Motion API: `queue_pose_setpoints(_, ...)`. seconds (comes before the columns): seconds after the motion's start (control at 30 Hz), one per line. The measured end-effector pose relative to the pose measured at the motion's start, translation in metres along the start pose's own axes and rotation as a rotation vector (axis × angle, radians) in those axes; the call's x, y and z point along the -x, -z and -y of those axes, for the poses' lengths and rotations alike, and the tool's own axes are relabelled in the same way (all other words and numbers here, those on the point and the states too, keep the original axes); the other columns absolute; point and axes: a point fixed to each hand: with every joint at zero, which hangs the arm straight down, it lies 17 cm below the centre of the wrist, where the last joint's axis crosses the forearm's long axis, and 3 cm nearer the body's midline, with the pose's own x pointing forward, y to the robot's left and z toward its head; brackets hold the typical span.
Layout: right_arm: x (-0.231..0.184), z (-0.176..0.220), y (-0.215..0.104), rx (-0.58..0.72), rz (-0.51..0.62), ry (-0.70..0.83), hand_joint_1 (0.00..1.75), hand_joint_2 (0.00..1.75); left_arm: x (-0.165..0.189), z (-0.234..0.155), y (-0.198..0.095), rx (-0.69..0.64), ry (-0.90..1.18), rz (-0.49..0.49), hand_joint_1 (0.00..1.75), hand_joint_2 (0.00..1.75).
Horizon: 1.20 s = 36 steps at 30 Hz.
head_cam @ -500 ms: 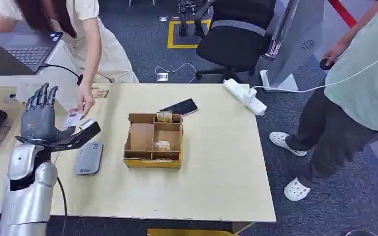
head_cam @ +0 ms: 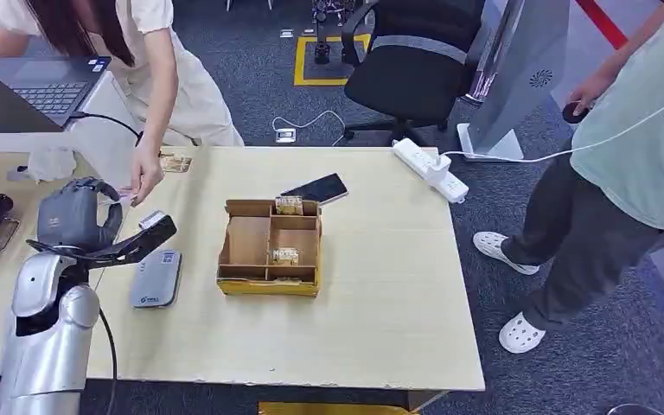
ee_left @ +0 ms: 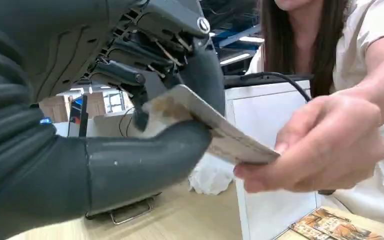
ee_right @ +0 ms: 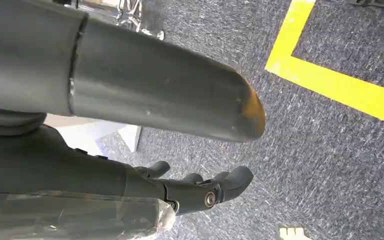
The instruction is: Pass the card to the sensor for recognition and then transmit it.
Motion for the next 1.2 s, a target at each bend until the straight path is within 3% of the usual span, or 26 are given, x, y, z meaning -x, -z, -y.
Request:
queue_pose_setpoints(0.73, 0.0, 0.0, 0.0, 0.0, 0.0, 0.002, 0.0, 0.0, 0.005, -0.006, 0.001, -0.025, 0.031, -0.01, 1.75, 1.75)
queue_pose_setpoints(1.2, 0.002, -0.002, -0.001, -0.003, -0.001, 0.007, 0.0, 0.0, 0.033, 0.051, -0.035, 0.157, 0.075, -0.039, 1.75, 1.75)
